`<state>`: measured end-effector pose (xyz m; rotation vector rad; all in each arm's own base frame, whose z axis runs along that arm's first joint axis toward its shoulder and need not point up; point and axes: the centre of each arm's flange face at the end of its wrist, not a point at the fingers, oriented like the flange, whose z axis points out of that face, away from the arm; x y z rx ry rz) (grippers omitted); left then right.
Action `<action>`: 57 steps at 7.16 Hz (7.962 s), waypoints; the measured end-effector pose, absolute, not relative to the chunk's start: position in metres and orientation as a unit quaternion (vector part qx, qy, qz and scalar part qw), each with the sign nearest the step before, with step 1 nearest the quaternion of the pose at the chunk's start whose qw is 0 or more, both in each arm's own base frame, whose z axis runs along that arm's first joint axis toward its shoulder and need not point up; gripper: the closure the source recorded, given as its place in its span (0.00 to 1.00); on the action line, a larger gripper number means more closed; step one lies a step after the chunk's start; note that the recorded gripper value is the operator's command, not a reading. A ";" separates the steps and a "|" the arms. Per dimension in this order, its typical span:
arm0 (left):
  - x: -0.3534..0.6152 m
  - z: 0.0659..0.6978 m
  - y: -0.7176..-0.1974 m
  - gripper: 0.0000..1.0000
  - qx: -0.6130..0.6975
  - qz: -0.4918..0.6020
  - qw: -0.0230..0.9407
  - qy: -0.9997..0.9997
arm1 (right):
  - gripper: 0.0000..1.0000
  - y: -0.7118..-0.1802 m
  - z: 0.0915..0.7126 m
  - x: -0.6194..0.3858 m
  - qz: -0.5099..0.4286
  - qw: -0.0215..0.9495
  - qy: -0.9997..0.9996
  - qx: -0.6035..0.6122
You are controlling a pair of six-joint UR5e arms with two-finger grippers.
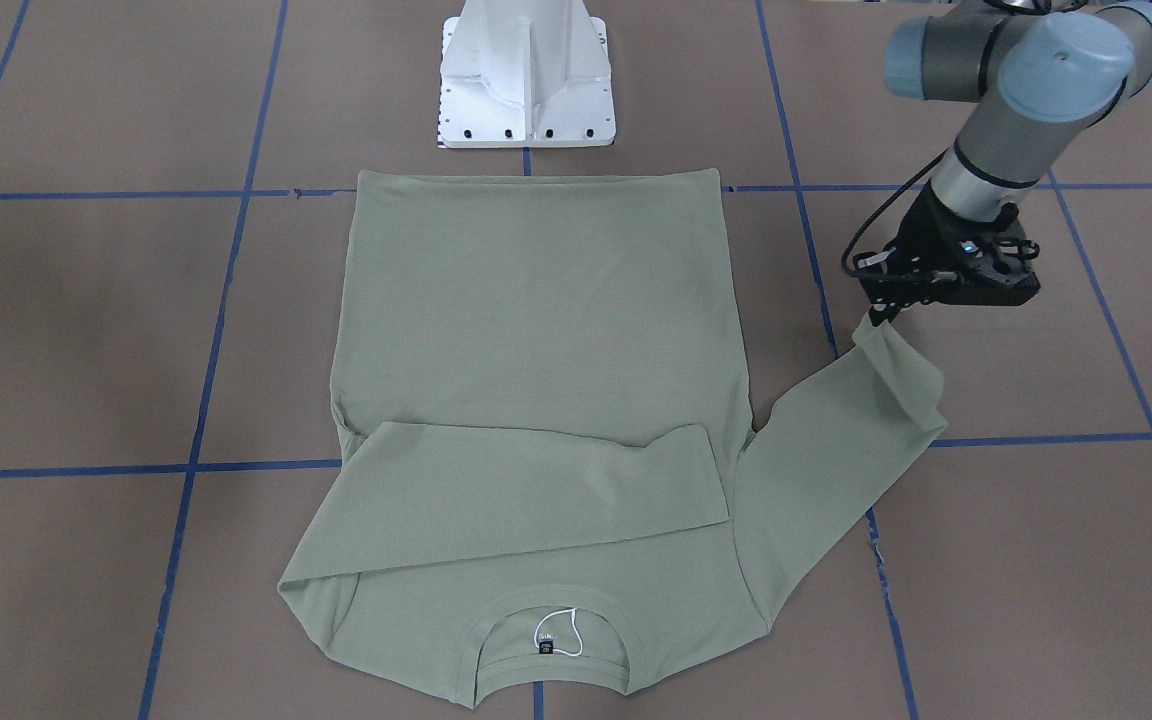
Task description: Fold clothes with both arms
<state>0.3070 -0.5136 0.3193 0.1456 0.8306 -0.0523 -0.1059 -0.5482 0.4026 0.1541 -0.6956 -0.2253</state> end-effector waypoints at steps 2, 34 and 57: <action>0.355 0.222 -0.576 1.00 0.069 -0.037 0.917 0.390 | 0.00 -0.547 0.409 -0.098 -0.105 0.932 -0.338 0.073; 0.308 0.302 -0.655 0.00 0.189 0.257 0.838 0.442 | 0.26 -0.586 0.227 -0.610 -0.073 0.970 -0.179 0.145; 0.309 0.278 -0.645 0.00 0.198 0.225 0.836 0.459 | 0.00 -0.600 0.297 -0.524 -0.164 0.959 -0.152 0.173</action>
